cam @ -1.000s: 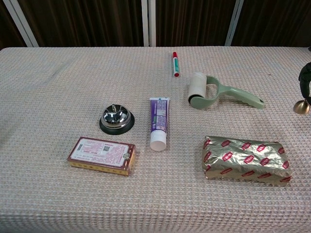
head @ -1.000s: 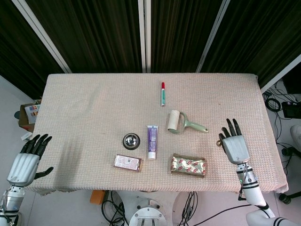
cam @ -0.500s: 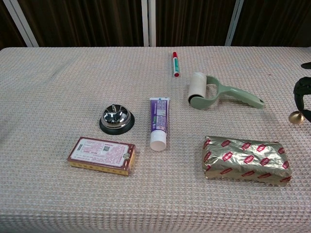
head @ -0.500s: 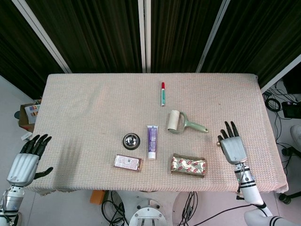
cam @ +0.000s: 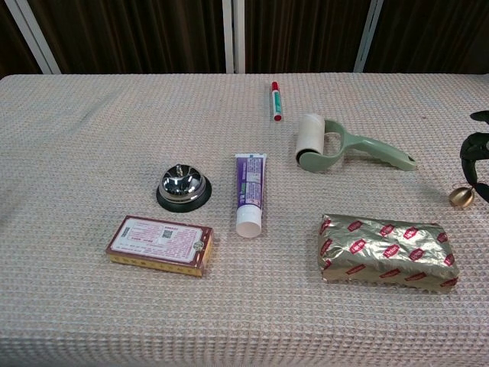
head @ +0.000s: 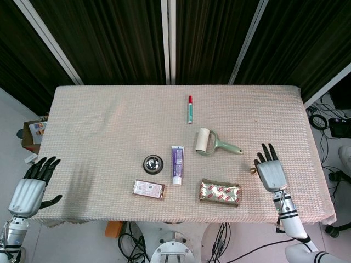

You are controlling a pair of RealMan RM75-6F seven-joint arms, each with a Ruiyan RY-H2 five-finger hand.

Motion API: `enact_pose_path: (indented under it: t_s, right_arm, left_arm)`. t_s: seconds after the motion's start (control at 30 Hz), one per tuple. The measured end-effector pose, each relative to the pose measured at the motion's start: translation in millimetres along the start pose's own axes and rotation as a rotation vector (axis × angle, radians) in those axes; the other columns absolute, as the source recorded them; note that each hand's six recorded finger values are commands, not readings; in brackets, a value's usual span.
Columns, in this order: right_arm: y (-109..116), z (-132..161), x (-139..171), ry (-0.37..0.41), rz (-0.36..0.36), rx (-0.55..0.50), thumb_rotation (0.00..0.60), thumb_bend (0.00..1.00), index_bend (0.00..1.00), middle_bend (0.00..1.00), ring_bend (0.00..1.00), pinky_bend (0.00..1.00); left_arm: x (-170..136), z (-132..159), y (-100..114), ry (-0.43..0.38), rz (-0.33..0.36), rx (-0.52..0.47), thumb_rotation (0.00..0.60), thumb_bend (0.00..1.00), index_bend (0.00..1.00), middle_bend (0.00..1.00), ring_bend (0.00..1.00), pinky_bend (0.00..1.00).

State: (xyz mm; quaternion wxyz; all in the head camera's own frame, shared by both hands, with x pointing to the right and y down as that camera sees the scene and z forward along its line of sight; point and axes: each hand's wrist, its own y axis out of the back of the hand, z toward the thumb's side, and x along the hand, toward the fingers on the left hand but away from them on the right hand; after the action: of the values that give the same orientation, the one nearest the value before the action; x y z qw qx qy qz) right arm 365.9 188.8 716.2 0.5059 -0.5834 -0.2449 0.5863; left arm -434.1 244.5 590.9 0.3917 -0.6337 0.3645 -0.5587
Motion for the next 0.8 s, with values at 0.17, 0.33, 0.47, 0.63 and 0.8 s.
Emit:
enact_pose_path:
  t_s: [0.17,0.33,0.47,0.63,0.8]
  right_arm:
    - [-1,0,1,0.007,0.009,0.008,0.600,0.39,0.97,0.28,0.00,0.00]
    - [-3,-2,2,0.004,0.029,0.019,0.600,0.28,0.65,0.19,0.00,0.00]
    - [-2,-4,3,-0.006,0.047,0.017,0.600,0.22,0.50,0.16,0.00,0.00]
    - [-1,-6,5,-0.004,0.068,0.011,0.600,0.18,0.29,0.11,0.00,0.00]
    - [7,-13,11,-0.015,0.055,-0.016,0.600,0.16,0.01,0.01,0.00,0.00]
  left_arm:
    - [0,0,0,-0.002,0.001,0.000,0.600,0.10,0.08,0.07,0.04,0.16]
    - [0,1,1,-0.002,0.002,0.001,0.600,0.11,0.08,0.07,0.04,0.16]
    - [0,1,1,-0.002,0.001,0.003,0.600,0.11,0.08,0.07,0.04,0.16]
    - [-1,1,3,-0.002,0.006,0.003,0.600,0.11,0.08,0.07,0.04,0.16]
    - [-2,0,5,-0.001,0.012,0.002,0.600,0.11,0.08,0.07,0.04,0.16]
